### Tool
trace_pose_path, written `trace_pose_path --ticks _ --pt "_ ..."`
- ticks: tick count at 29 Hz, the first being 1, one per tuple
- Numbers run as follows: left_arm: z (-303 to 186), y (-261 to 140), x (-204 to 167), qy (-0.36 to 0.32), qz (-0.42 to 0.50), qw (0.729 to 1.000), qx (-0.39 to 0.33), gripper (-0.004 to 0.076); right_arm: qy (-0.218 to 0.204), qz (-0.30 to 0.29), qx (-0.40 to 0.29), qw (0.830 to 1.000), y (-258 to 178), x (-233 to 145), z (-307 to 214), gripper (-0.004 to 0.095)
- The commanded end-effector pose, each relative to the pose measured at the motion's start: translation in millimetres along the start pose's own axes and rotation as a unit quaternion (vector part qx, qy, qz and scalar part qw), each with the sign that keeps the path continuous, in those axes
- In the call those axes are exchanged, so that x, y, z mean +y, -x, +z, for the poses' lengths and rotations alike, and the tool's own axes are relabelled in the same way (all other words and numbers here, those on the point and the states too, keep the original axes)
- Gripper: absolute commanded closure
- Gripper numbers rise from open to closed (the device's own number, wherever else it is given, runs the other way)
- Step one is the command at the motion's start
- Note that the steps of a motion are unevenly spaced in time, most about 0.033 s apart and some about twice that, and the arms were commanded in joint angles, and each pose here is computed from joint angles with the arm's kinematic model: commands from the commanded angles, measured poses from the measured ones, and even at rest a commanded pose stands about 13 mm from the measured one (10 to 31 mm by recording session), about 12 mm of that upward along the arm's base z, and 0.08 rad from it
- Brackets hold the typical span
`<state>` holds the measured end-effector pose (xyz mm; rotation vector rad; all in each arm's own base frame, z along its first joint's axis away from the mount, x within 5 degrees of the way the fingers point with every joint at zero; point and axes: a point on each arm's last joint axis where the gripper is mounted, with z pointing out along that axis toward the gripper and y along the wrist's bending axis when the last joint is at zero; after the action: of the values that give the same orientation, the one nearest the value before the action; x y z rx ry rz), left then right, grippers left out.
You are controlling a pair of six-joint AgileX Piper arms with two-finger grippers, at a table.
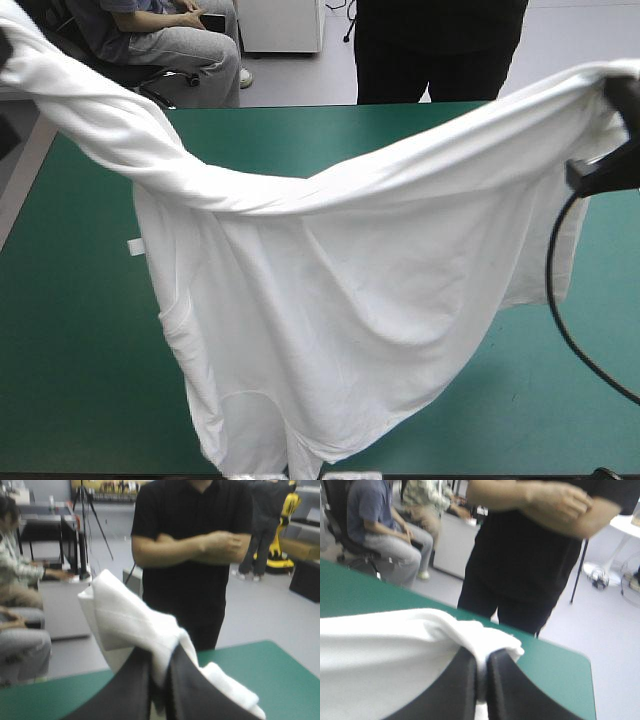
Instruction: Fold the cloth
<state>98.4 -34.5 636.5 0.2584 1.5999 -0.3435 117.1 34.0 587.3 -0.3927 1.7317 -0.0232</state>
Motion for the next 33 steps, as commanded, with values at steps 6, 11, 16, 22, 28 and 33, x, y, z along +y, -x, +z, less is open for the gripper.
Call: trace_pose_path --ticks 6,11,16,22,28,33 --pt "127 -125 58 0.054 -0.080 0.974 0.206 0.0741 -0.004 -0.012 0.144 0.989 -96 50 136 0.0926" --pt "186 -200 85 0.076 -0.119 0.949 0.280 0.0741 -0.010 0.042 0.184 0.982 -125 54 209 0.0925" --pt "236 -238 107 0.090 -0.132 0.939 0.306 0.0741 -0.003 0.106 0.228 0.968 -151 34 268 0.0925" --pt "284 -273 129 0.109 -0.143 0.936 0.302 0.0741 0.007 0.187 0.253 0.949 -176 3 320 0.0926" --pt "319 -299 144 0.120 -0.147 0.934 0.302 0.0741 0.006 0.224 0.249 0.942 -193 -32 357 0.0925" --pt "336 -307 151 0.125 -0.151 0.937 0.290 0.0741 0.007 0.234 0.270 0.934 -205 -40 375 0.0924"
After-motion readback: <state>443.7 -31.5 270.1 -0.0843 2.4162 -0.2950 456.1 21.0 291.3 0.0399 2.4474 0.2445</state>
